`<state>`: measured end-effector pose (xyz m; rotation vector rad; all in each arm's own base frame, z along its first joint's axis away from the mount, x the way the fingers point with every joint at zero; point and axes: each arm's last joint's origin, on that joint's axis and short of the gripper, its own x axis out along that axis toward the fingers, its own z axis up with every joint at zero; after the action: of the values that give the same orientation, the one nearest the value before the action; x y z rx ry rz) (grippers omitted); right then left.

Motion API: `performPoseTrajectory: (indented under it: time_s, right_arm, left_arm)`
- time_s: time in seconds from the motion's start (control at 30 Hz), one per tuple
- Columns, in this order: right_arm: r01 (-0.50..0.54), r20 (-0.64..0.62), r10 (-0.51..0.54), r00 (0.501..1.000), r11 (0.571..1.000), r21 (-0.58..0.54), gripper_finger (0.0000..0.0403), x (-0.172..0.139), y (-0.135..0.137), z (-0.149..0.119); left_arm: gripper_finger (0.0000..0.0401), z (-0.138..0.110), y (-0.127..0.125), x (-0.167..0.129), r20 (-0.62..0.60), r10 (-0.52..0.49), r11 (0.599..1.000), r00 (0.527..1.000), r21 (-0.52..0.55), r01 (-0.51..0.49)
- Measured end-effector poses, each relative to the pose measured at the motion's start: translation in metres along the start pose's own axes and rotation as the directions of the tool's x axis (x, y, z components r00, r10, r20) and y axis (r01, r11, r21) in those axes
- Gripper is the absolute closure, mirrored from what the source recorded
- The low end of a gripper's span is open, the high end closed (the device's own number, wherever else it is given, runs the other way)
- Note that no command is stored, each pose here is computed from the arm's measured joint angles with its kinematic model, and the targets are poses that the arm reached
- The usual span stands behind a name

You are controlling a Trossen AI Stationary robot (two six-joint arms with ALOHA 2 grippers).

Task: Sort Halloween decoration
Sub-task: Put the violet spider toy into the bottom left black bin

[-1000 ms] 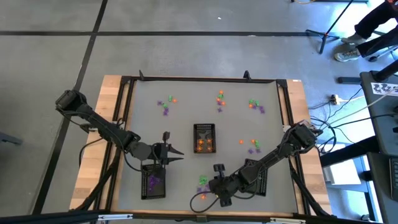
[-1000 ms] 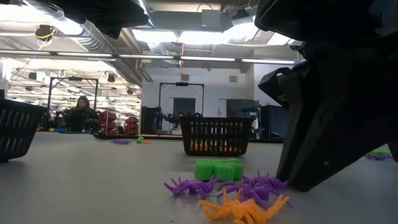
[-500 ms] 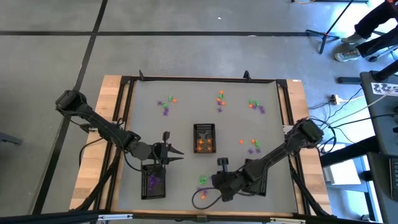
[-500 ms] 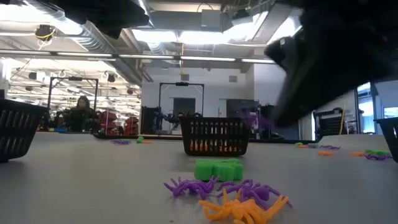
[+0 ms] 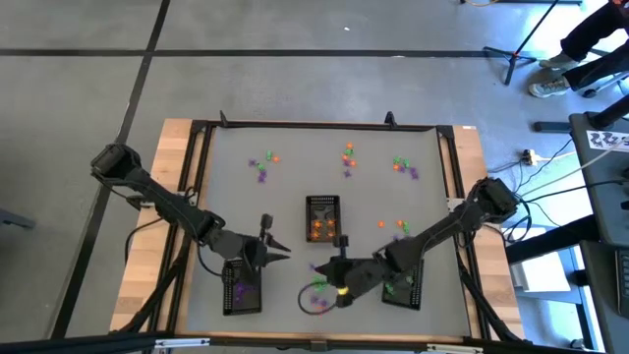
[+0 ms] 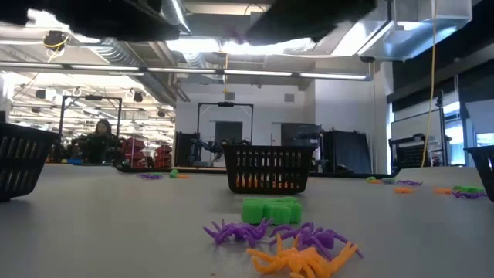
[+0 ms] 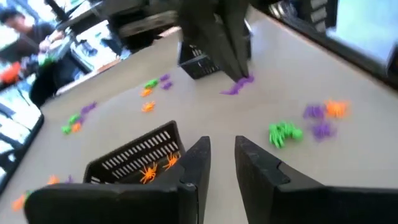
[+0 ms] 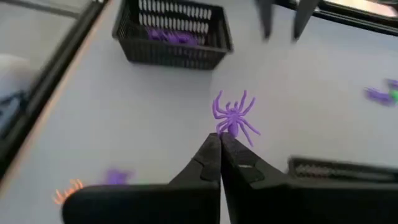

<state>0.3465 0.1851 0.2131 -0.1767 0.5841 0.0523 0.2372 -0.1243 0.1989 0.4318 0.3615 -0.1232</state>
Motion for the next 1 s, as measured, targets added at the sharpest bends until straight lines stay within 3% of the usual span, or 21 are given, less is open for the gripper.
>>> performPoseTrajectory:
  time_s: [0.17, 0.37, 0.63, 1.0]
  right_arm:
    - [-0.117, 0.044, 0.115, 0.992, 0.992, 0.053, 0.0402, 0.009, -0.017, 0.008]
    - [-0.226, 0.085, 0.219, 0.972, 0.971, 0.077, 0.0403, 0.013, -0.028, 0.014]
    - [-0.3, 0.136, 0.287, 0.948, 0.95, 0.087, 0.0403, 0.015, -0.035, 0.02]
    - [-0.291, 0.17, 0.272, 0.947, 0.951, 0.1, 0.0403, 0.018, -0.044, 0.023]
  left_arm:
    - [0.0335, 0.0, -0.007, 0.007, 0.028, 0.006, 0.99, 1.0, 0.139, -0.01]
    - [0.0335, 0.003, -0.008, 0.007, 0.061, 0.009, 0.981, 0.998, 0.193, -0.021]
    - [0.0335, 0.003, -0.01, 0.01, 0.087, -0.026, 0.976, 0.996, 0.218, 0.006]
    - [0.0335, 0.007, -0.011, 0.009, 0.136, -0.093, 0.97, 0.986, 0.234, 0.059]
